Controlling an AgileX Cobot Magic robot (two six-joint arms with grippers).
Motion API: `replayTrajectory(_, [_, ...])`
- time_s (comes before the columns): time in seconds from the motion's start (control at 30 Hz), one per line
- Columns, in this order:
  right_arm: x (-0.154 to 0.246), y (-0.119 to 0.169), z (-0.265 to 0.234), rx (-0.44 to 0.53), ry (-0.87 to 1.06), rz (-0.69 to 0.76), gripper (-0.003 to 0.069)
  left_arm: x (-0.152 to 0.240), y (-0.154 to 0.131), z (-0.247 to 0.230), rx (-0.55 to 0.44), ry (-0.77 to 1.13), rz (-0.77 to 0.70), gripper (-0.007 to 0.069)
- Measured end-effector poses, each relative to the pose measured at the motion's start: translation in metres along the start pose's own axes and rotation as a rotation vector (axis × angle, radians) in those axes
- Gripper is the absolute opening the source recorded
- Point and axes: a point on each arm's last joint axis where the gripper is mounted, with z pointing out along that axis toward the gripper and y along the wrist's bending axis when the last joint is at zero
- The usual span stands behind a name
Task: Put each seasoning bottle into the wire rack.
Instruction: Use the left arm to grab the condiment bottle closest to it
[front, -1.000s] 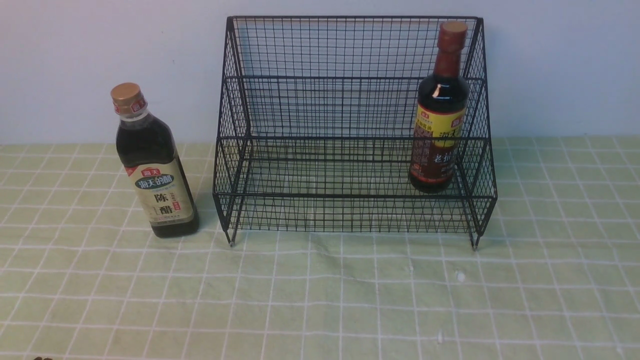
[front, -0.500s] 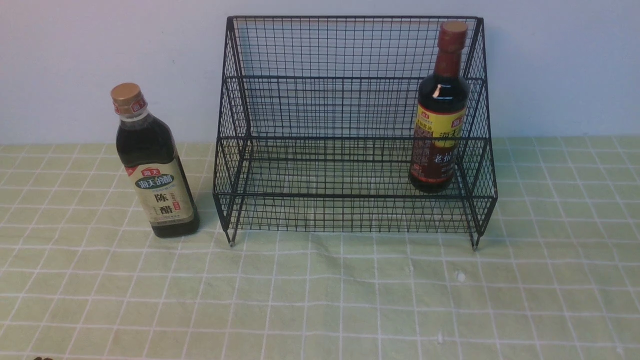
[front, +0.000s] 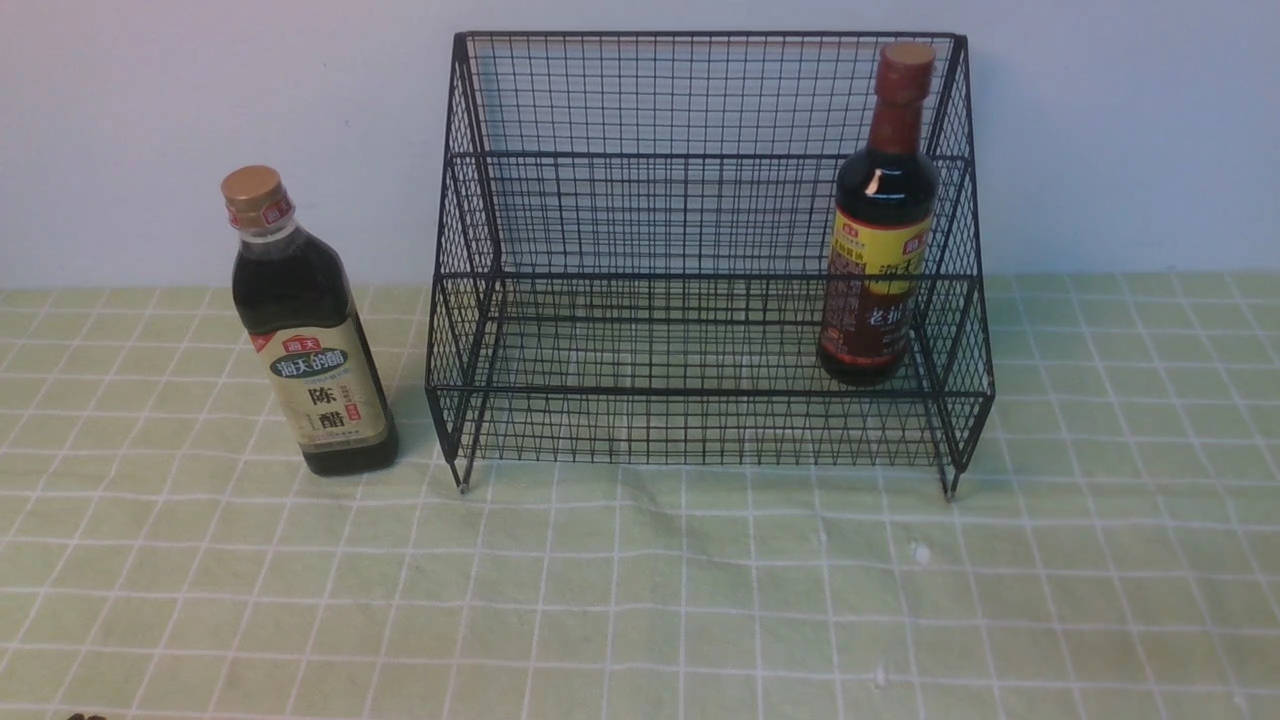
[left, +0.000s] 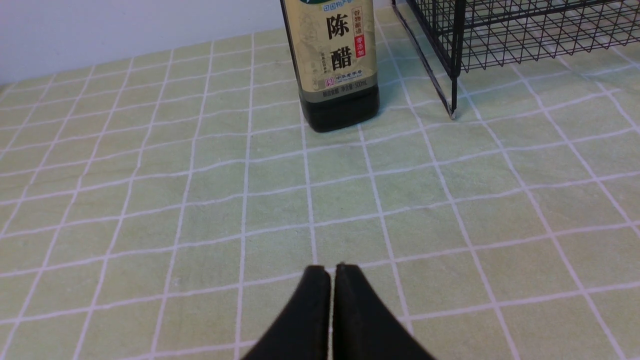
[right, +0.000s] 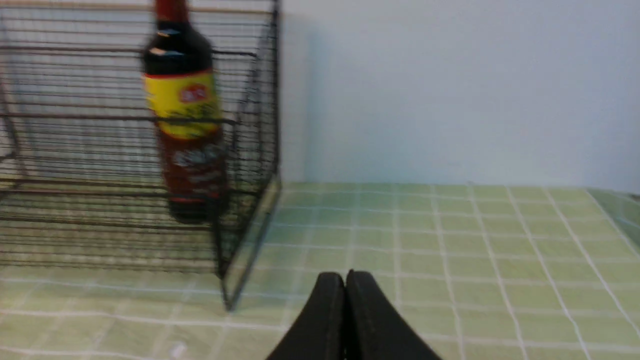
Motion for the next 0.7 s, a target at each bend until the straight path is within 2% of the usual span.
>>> replayTrajectory(0.13, [0.019, -0.003, 0.003, 0.05, 0.077, 0.014, -0.0012, 0.0, 0.0, 0.0, 0.0, 0.0, 0.0, -0.0006])
replayTrajectory(0.7, [0.02, -0.003, 0.003, 0.052, 0.092, 0.015, -0.0012, 0.0, 0.0, 0.0, 0.0, 0.0, 0.0, -0.0006])
